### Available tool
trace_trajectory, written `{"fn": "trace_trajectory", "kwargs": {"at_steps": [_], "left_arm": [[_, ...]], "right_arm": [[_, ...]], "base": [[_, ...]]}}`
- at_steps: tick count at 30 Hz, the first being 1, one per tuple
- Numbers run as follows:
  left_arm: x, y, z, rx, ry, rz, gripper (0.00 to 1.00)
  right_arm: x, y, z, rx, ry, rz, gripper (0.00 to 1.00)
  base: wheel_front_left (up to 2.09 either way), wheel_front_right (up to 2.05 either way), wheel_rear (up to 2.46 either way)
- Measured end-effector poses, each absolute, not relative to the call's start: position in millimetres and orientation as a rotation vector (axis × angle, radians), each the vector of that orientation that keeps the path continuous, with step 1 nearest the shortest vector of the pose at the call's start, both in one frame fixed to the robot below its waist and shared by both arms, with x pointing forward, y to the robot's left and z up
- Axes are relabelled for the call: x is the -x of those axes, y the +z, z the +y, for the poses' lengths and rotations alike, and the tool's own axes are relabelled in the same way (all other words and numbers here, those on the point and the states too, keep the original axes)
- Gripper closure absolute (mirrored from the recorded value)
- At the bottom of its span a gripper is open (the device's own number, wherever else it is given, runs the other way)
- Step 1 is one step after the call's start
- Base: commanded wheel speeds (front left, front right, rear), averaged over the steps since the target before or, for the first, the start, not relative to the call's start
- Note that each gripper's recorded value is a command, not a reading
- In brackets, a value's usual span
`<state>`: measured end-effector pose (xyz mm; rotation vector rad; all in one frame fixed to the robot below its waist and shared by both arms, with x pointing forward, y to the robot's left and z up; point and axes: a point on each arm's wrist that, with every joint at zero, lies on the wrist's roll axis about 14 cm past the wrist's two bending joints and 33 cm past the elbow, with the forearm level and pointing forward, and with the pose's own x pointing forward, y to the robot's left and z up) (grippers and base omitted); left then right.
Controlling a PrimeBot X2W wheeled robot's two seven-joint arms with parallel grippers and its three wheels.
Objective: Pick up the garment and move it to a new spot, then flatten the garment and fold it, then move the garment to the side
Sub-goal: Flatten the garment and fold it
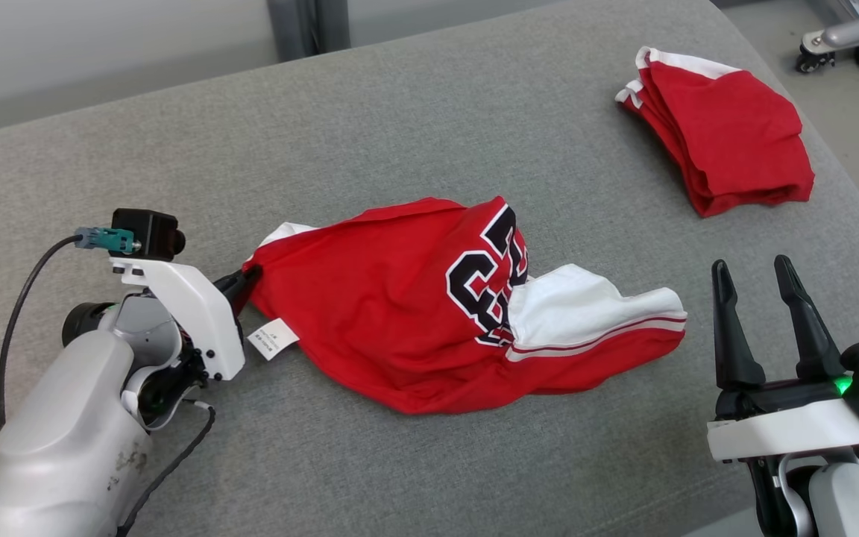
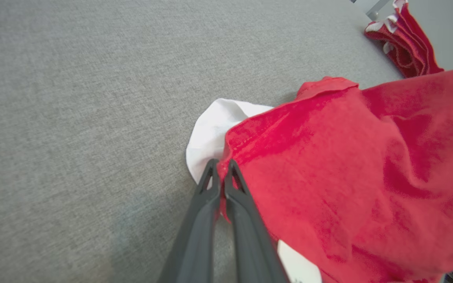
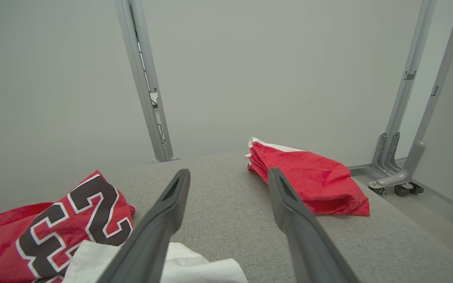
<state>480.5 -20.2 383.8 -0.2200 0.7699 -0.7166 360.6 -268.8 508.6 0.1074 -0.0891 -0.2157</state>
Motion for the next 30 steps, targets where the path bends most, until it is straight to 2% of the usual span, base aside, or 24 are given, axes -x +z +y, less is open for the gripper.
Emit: {"fn": "trace_trajectory", "kwargs": {"at_steps": [14, 21, 30], "left_arm": [[-483.7, 439.7, -4.6, 0.273, -0.678, 0.554, 1.0], [-472.1, 456.2, 43.1, 0.278, -0.56, 0.473, 1.0], [-440.1, 448.5, 121.2, 0.33, -0.338, 0.457, 1.0]], "right_arm": [[-366.4, 519.6, -255.7, -0.121, -0.169, -0.128, 0.0], [-372.4, 529.2, -240.3, -0.138, -0.119, -0.159, 0.0], [-380.6, 537.5, -219.7, -0.157, -0.056, -0.183, 0.0]], "base": [[0.0, 0.0, 0.0], [0.0, 0.0, 0.0], [0.0, 0.0, 0.0]]}}
